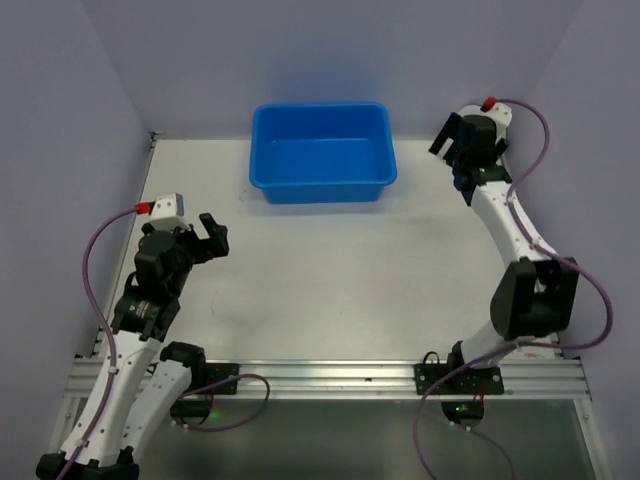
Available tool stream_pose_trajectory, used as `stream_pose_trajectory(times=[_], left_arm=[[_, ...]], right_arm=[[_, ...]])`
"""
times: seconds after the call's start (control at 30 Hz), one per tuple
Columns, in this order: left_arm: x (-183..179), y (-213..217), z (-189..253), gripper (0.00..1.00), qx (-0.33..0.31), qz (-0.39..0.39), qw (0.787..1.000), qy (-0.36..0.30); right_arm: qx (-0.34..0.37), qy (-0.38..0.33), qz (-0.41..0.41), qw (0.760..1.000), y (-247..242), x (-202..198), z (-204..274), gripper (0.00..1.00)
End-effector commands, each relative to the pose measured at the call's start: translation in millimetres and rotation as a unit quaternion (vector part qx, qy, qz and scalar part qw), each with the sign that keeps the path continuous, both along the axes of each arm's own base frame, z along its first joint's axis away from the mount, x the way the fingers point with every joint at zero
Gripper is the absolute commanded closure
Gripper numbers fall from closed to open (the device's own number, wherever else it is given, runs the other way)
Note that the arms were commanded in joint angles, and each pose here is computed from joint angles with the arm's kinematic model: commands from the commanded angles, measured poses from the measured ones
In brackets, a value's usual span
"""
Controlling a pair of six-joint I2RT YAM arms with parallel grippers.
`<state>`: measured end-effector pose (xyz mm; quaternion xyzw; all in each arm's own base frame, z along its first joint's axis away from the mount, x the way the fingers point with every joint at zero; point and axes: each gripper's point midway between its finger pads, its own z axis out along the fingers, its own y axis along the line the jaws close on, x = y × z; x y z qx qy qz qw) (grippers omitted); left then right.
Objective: Unzip the laundry bag and remove the bra
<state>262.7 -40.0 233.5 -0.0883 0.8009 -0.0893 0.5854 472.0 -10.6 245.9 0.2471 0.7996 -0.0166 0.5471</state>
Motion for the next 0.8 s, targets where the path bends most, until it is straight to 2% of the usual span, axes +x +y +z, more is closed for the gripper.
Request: stream_pose_trajectory(times=[0.0, 0.1, 0.2, 0.3, 0.4, 0.53, 0.57, 0.67, 0.77], left_arm=[[10, 1, 0, 0.00, -0.001, 0.006, 1.000, -0.016], [14, 4, -10, 0.00, 0.012, 0.012, 1.000, -0.002], [16, 4, -12, 0.00, 0.014, 0.013, 1.000, -0.003], [18, 2, -15, 0.00, 0.011, 0.008, 1.000, -0.009], [17, 2, -18, 0.00, 0.017, 0.000, 1.000, -0.010], [19, 0, -20, 0.00, 0.023, -0.007, 1.000, -0.008], [19, -1, -20, 0.00, 0.023, -0.010, 1.000, -0.009], [20, -4, -23, 0.00, 0.025, -0.019, 0.999, -0.005], [20, -3, -24, 0.00, 0.027, -0.019, 0.999, -0.003]], right_arm=[[-0.072, -0.050, -0.067, 0.994, -50, 59, 31, 0.01], [-0.097, -0.028, -0.063, 0.993, -61, 104, 8, 0.01], [-0.113, -0.025, -0.080, 0.990, -94, 138, -8, 0.01], [-0.128, -0.042, -0.075, 0.988, -115, 159, -4, 0.01], [-0.149, -0.044, -0.043, 0.987, -126, 176, -19, 0.01], [-0.139, -0.045, 0.032, 0.989, -120, 194, -29, 0.01], [-0.133, -0.024, 0.049, 0.990, -119, 195, -49, 0.01], [-0.126, -0.003, 0.102, 0.987, -105, 204, -69, 0.01], [-0.121, 0.009, 0.131, 0.984, -98, 209, -74, 0.01]])
